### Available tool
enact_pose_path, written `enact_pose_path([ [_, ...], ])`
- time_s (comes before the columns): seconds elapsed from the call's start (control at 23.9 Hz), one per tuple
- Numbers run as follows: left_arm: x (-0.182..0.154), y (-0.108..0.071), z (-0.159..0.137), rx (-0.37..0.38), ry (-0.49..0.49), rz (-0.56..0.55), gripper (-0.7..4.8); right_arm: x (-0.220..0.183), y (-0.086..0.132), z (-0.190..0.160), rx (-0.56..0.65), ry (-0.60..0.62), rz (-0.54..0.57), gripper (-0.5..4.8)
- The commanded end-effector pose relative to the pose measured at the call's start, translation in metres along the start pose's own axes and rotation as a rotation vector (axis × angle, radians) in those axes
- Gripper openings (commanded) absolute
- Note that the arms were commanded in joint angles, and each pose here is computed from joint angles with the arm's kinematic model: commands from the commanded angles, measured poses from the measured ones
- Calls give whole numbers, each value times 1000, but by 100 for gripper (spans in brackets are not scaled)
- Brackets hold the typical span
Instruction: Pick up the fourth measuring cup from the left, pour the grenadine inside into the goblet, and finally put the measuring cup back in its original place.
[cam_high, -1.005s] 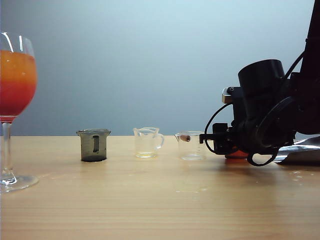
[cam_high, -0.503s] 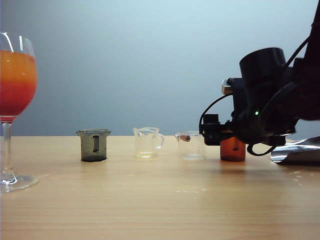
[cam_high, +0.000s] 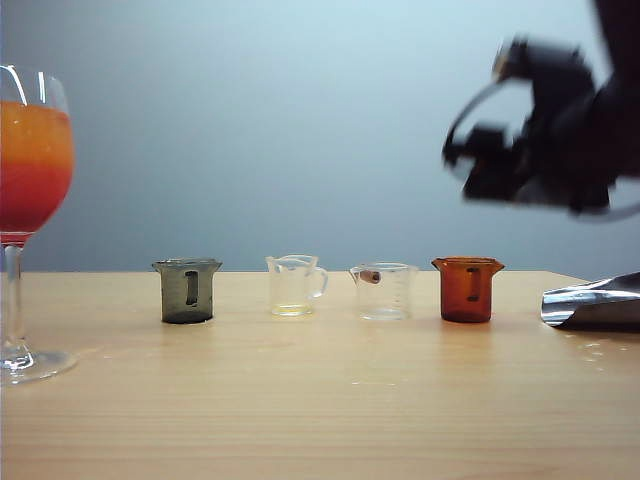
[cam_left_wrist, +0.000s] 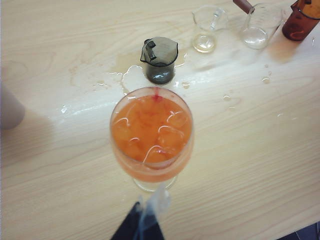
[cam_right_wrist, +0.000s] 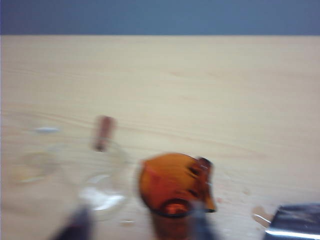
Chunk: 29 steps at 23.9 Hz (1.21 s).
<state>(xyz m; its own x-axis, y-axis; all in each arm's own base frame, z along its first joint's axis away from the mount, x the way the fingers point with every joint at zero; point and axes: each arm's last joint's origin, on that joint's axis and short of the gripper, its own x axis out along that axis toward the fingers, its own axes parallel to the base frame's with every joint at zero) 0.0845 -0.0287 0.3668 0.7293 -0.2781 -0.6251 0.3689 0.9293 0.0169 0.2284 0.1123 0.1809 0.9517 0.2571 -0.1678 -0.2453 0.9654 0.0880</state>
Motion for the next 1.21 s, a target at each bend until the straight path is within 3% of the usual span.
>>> enact_pose_path([
  [0.04, -1, 0, 1, -1, -10, 1, -4, -31, -1, 29, 15, -9, 62, -7],
  [0.25, -1, 0, 1, -1, -10, -2, -4, -105, -13, 63, 65, -75, 68, -7],
  [0.46, -1, 0, 1, -1, -11, -2, -3, -176, -32, 52, 70, -46, 23, -7],
  [0.63, -1, 0, 1, -1, -11, -1, -4, -198, -39, 41, 69, -35, -5, -7],
  [0.88, -16, -1, -13, -6, -74, 2, -4, -191, -39, 30, 87, 39, 1, -6],
  [1.05, -14, 2, -40, -49, -160, 77, -3, -169, -35, 6, 89, -14, 87, -5],
  [1.21, -5, 2, -71, -78, -158, 120, -4, -152, -37, -23, 79, -49, 53, -5],
])
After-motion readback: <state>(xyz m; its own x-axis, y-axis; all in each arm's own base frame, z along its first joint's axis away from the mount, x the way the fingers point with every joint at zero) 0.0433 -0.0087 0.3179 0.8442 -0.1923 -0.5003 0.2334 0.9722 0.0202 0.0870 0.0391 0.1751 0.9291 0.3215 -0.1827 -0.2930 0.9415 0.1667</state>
